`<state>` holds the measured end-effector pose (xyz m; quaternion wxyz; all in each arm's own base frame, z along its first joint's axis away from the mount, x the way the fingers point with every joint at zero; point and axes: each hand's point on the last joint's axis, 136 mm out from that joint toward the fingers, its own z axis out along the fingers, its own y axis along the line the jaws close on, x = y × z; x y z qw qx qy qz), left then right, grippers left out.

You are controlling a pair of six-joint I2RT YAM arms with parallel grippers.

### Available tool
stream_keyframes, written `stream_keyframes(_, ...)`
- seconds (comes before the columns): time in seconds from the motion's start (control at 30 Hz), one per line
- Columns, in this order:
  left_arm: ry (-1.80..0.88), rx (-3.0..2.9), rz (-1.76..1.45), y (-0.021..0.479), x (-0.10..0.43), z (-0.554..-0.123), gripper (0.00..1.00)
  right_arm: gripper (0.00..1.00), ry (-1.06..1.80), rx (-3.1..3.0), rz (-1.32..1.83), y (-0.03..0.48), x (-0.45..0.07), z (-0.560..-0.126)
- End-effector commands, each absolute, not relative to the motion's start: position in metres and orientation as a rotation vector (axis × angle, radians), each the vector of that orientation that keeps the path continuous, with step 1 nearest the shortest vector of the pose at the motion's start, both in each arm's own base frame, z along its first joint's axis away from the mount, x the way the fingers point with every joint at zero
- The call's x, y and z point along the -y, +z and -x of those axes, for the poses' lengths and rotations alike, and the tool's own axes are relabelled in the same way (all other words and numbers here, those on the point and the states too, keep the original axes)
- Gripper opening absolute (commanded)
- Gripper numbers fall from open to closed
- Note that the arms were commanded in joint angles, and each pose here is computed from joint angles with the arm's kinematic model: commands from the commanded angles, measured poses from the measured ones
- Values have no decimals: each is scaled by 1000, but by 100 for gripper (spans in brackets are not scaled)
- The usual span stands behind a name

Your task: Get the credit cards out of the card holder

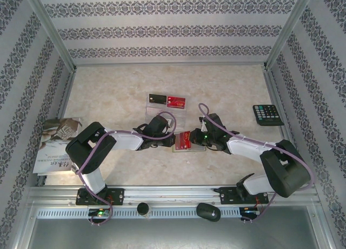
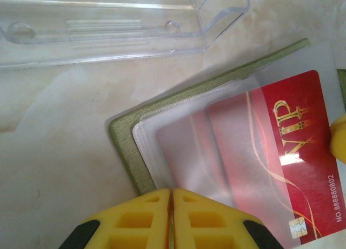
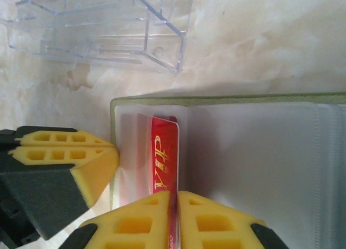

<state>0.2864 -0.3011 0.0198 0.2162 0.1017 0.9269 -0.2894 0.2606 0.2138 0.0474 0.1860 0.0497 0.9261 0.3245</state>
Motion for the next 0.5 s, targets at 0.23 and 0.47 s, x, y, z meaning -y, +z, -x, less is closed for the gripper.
stream_keyframes(0.23, -757, -2728, -312, -17, 292, -260, 10, 25, 893, -2673, -172, 27, -210, -259)
stream_keyframes(0.47, -756, -2729, -309, -19, 292, -260, 9, 26, 846, -2711, -199, 15, -203, -258)
